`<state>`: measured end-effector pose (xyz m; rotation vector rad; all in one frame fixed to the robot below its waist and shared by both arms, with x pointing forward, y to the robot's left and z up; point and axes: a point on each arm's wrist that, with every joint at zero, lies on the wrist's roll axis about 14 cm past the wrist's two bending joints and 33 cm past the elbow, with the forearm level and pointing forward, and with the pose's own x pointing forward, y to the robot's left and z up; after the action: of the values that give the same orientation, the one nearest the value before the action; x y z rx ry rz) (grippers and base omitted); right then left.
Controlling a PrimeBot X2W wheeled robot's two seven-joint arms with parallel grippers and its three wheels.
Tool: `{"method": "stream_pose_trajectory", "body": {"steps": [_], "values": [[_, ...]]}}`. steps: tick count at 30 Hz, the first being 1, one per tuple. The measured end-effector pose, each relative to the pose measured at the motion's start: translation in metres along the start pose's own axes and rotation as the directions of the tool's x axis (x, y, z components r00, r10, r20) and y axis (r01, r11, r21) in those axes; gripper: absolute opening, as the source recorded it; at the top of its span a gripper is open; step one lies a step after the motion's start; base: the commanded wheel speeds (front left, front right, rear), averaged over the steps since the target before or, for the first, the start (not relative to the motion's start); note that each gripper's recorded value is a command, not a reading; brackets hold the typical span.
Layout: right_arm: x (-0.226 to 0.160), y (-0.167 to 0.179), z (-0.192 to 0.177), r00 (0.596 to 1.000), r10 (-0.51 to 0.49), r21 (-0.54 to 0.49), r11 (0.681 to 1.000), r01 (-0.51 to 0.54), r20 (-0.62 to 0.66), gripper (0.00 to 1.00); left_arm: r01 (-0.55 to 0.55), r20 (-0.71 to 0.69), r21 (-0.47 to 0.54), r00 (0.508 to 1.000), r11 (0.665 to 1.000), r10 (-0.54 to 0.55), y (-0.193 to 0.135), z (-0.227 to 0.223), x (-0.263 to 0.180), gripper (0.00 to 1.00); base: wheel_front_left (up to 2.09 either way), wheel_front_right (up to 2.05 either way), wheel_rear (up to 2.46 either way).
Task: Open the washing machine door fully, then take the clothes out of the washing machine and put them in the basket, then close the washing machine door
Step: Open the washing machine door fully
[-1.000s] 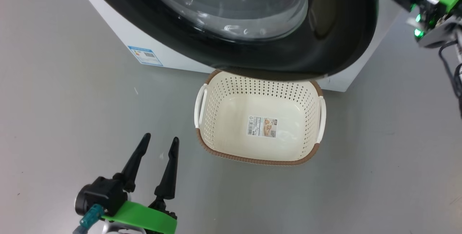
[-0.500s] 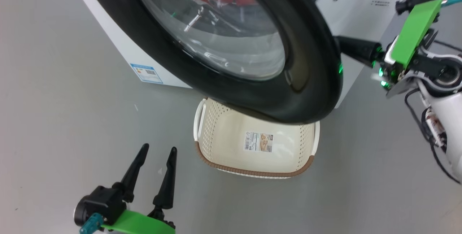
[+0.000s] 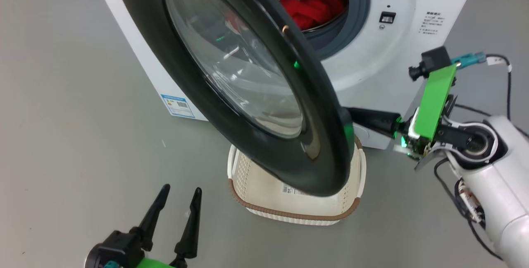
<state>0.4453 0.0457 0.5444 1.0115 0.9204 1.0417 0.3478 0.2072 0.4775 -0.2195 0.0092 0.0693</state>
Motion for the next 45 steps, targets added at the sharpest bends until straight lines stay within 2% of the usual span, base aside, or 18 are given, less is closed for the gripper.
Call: {"method": "stream_pose_trajectory", "body": {"steps": [18, 45], "values": [[0.039, 0.030, -0.082, 0.978, 0.109, 0.012, 0.994, -0.108, -0.176, 0.00, -0.097, 0.036, -0.001, 0.995, 0.995, 0.097, 0.026, 0.010, -0.038, 1.00, 0.00, 0.00, 0.00], [0.086, 0.069, -0.157, 0.905, 0.209, 0.036, 0.977, -0.211, -0.370, 0.00, -0.255, 0.096, -0.009, 0.962, 0.967, 0.254, 0.066, 0.026, -0.081, 1.00, 0.00, 0.00, 0.00]]}}
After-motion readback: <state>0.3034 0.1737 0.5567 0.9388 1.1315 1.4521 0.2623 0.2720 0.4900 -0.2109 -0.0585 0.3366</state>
